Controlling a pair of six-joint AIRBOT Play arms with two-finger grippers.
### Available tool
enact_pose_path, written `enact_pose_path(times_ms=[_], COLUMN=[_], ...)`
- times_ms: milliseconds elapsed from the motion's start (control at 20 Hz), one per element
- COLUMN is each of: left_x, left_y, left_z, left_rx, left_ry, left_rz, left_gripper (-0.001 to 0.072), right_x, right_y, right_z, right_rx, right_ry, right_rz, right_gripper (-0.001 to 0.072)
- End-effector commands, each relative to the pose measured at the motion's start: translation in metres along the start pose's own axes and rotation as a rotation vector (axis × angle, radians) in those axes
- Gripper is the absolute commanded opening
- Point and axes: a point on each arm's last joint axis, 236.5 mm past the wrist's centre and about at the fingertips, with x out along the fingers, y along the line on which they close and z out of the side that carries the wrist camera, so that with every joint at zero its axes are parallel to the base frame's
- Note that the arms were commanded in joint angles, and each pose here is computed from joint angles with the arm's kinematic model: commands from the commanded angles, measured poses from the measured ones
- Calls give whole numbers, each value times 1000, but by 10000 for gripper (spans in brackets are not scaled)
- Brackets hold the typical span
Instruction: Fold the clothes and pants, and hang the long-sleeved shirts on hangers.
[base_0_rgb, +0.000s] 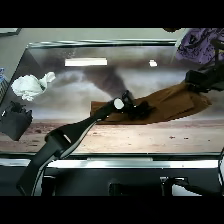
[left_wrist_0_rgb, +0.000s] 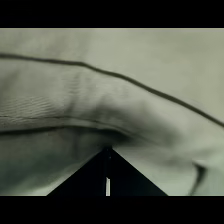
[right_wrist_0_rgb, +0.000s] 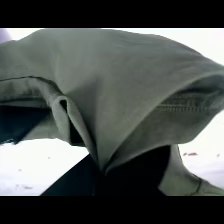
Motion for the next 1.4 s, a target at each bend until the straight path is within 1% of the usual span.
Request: enact_pose_path(times_ms=[0, 150, 200, 250, 350, 450, 550, 650, 750, 850, 1000, 1200, 1350], left_x=[24, 15, 5, -10, -56, -124, -206, -284, -354, -411, -476, -529, -548], left_y=[1, 3, 1, 5, 27, 46, 55, 55, 56, 56, 56, 64, 72], left_z=[-13, -13, -5, 3, 22, 54, 87, 109, 120, 124, 127, 130, 133], left_rx=[-83, -74, -42, 3, 110, 217, 288, 359, 378, 358, 292, 259, 228], left_ry=[1, 31, 27, 32, 44, -3, -79, -131, -172, -214, -302, -366, -388], left_rz=[-16, 3, 9, 55, 222, 419, 586, 687, 760, 785, 779, 784, 790], left_gripper=[13, 12, 12, 11, 11, 11, 14, 14, 15, 15, 16, 16, 16], right_x=[-12, -14, -14, -14, -15, -15, -14, -12, -4, 15, 55, 106, 136], right_y=[0, 1, 1, 1, 8, 26, 50, 86, 125, 164, 225, 299, 332], right_z=[-4, -4, -4, -4, -6, -7, -11, -13, -20, -35, -58, -90, -103], right_rx=[23, 27, 34, 49, 78, 107, 104, 97, 80, 59, 35, 30, 46], right_ry=[4, -4, -4, -2, 8, 15, 19, 9, 13, 58, 120, 202, 257], right_rz=[-4, -3, -3, -2, 28, 90, 105, 137, 151, 146, 161, 242, 307], right_gripper=[27, 27, 27, 26, 26, 26, 26, 25, 25, 25, 25, 25, 26])
